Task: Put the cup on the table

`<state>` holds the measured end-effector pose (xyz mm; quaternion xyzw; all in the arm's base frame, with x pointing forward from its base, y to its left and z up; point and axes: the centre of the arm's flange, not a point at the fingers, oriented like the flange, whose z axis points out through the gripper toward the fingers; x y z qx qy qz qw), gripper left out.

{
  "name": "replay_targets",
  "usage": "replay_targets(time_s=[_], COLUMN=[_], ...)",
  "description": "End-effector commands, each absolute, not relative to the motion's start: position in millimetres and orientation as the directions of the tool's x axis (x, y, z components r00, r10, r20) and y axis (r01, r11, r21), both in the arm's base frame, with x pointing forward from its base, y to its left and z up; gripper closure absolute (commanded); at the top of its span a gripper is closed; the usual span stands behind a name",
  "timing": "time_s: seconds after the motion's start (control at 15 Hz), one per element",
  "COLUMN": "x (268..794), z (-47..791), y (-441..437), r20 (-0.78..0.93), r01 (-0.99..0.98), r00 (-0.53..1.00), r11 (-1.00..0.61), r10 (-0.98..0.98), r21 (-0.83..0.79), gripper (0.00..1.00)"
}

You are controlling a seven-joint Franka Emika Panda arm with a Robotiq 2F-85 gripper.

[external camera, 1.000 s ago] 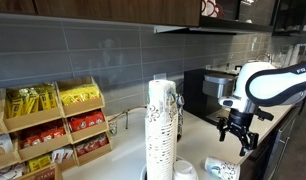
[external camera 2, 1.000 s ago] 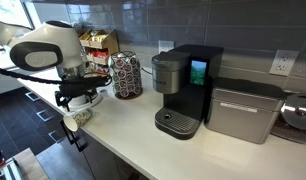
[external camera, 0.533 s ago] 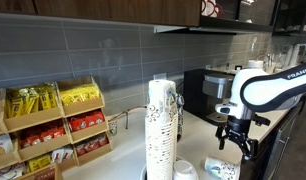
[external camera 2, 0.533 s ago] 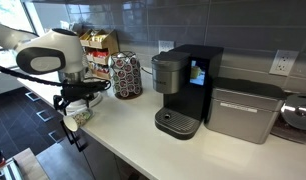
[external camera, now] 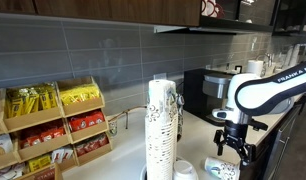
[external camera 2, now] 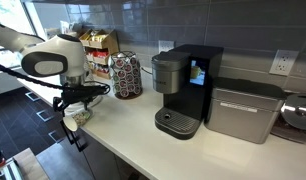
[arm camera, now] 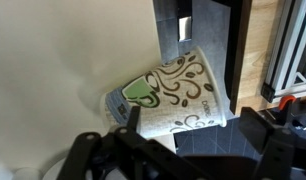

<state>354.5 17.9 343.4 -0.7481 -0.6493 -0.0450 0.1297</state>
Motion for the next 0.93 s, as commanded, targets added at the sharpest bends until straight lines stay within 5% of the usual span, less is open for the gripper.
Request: replay_targets(time_s=[0.0, 0.87], x=[345, 369], z=[325, 316], y=[24, 32], r20=[0.263, 0.236], r01=[0.985, 0.988], r00=[0.148, 0.139], r11=[-0.119, -0.15], r10=[0.953, 0.962], r21=[-0.125, 0.03], gripper=[0.0, 0.0])
